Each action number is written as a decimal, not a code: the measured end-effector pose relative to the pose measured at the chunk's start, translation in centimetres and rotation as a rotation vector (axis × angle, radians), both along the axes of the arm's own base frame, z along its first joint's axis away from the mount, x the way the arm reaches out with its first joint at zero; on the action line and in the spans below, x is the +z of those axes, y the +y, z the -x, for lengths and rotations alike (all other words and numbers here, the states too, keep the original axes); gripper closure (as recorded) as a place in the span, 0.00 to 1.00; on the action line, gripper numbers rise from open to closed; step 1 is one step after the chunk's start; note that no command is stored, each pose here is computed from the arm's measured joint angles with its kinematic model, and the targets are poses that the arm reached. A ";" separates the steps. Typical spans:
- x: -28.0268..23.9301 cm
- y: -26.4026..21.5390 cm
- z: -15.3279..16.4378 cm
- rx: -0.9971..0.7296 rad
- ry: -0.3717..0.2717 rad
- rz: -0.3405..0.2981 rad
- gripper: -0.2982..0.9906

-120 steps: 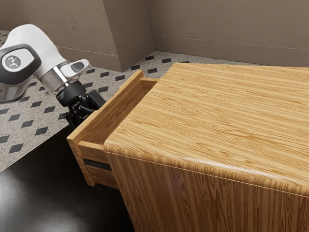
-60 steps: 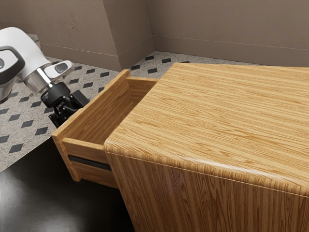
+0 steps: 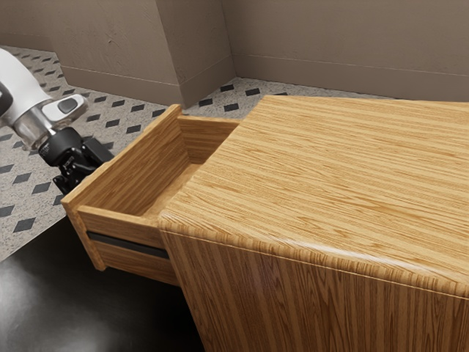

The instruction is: Pull the drawer handle with one arm to open the drawer

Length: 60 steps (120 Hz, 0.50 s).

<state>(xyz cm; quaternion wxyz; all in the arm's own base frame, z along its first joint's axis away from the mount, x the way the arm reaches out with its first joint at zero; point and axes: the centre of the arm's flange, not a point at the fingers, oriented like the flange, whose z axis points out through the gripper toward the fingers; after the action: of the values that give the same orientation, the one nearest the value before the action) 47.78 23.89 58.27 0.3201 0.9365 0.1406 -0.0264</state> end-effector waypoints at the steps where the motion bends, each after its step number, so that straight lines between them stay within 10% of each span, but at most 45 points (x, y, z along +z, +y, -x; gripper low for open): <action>1: 0.0 0.1 0.0 0.001 0.000 0.000 0.24; 60: 0.3 2.2 2.4 0.023 0.005 0.000 0.24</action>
<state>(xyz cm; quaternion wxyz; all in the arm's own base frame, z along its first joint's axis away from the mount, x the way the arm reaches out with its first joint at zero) 45.40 26.10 58.59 0.3202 0.9347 0.1520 -0.0252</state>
